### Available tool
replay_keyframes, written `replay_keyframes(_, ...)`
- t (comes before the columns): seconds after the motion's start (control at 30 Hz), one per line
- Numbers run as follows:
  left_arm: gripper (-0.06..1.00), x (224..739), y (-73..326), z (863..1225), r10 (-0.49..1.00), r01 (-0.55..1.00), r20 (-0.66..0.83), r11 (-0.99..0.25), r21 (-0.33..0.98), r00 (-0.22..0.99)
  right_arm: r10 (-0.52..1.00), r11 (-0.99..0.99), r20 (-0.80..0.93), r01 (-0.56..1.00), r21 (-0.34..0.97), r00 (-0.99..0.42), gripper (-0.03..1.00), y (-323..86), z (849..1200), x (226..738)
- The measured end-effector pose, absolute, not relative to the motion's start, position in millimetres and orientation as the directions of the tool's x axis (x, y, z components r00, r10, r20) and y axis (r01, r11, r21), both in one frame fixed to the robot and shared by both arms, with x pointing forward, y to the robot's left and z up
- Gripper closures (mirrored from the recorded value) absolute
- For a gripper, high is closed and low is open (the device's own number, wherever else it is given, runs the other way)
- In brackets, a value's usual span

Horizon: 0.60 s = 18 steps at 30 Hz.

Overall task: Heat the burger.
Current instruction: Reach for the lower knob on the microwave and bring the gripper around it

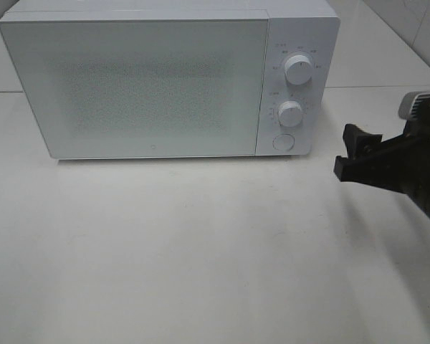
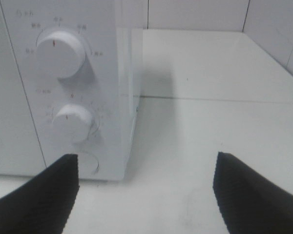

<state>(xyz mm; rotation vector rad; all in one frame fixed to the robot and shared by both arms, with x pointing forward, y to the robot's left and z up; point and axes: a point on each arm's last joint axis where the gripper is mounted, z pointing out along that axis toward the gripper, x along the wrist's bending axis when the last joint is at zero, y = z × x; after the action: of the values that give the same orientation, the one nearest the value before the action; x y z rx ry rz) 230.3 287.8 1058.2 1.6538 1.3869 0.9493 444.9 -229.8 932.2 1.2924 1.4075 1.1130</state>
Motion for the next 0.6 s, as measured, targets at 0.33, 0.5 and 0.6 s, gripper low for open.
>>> replay_keyframes(0.33, -0.03, 230.3, 287.8, 1058.2, 0.989, 0.421, 0.067, -0.117, 0.900, 0.132, 0.999, 0.053, -0.053, 0.272, 0.961, -0.009, 0.21, -203.6, 911.6, 449.5)
replay_keyframes(0.5, -0.03, 230.3, 287.8, 1058.2, 0.989, 0.421, 0.067, -0.117, 0.900, 0.132, 0.999, 0.042, -0.042, 0.253, 0.966, -0.002, 0.21, -191.8, 912.7, 461.8)
replay_keyframes(0.6, -0.03, 230.3, 287.8, 1058.2, 0.989, 0.421, 0.067, -0.117, 0.900, 0.132, 0.999, 0.022, -0.027, 0.240, 0.970, 0.018, 0.21, -187.9, 914.5, 468.8)
